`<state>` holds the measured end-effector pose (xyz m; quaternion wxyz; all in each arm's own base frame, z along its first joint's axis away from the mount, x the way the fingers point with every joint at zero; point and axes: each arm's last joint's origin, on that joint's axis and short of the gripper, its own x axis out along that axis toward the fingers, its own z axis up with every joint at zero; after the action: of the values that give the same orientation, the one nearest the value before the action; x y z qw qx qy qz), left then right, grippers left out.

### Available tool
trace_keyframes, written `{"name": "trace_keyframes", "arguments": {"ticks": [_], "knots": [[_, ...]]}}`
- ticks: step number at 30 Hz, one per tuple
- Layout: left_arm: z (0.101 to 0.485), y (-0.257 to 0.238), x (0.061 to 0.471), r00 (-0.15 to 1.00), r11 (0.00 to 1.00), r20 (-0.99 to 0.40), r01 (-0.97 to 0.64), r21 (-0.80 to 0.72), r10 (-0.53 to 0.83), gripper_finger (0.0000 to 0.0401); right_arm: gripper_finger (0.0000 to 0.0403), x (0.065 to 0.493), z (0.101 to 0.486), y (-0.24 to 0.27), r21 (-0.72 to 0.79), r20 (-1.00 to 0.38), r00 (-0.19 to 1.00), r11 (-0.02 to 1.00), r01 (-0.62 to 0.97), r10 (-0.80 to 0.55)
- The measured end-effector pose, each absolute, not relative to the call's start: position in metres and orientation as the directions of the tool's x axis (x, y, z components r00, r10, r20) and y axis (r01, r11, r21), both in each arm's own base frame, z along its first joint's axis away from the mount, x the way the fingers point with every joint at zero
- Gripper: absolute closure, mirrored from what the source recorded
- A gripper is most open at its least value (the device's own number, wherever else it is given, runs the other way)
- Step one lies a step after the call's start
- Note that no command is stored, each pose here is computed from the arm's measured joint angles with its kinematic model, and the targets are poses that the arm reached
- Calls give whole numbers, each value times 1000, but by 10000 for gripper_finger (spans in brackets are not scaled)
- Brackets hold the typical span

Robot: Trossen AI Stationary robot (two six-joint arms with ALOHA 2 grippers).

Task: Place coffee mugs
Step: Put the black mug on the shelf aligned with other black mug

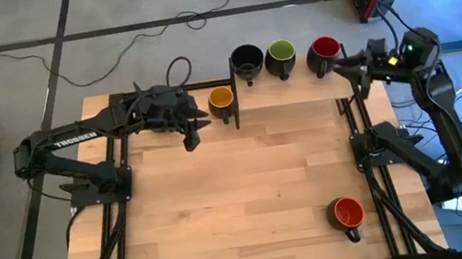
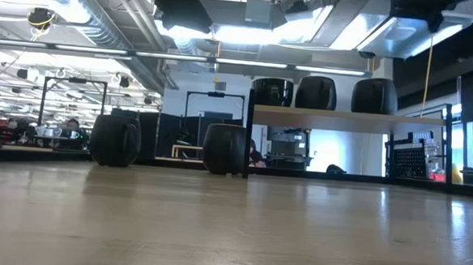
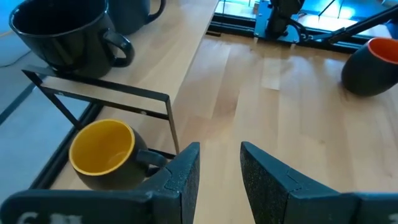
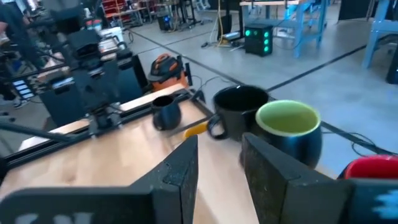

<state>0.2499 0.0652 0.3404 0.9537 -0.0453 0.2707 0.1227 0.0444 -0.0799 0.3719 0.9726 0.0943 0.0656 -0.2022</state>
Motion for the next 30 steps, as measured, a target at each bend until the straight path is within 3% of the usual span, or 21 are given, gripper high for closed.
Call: {"name": "trace_keyframes", "arguments": {"ticks": [7,13,18,25,30], "knots": [[340,68,249,820,963,-528,-269,-15,221,291,292,57,370,-120,144,-178,911,906,398,-372],[340,68,249,821,967,-528,-254,8,219,291,292,104,364,-136,103,-202,934,942,319,-295],[340,68,249,820,967,-528,-255,8,220,291,292,151,356,-126,57,-240,938,961,270,-250],[338,68,248,806,961,-550,-276,-22,219,291,292,190,356,-89,112,-276,949,976,187,-150],[338,74,236,720,914,-652,-392,-100,238,291,292,202,353,-58,175,-313,945,973,151,-91]]}}
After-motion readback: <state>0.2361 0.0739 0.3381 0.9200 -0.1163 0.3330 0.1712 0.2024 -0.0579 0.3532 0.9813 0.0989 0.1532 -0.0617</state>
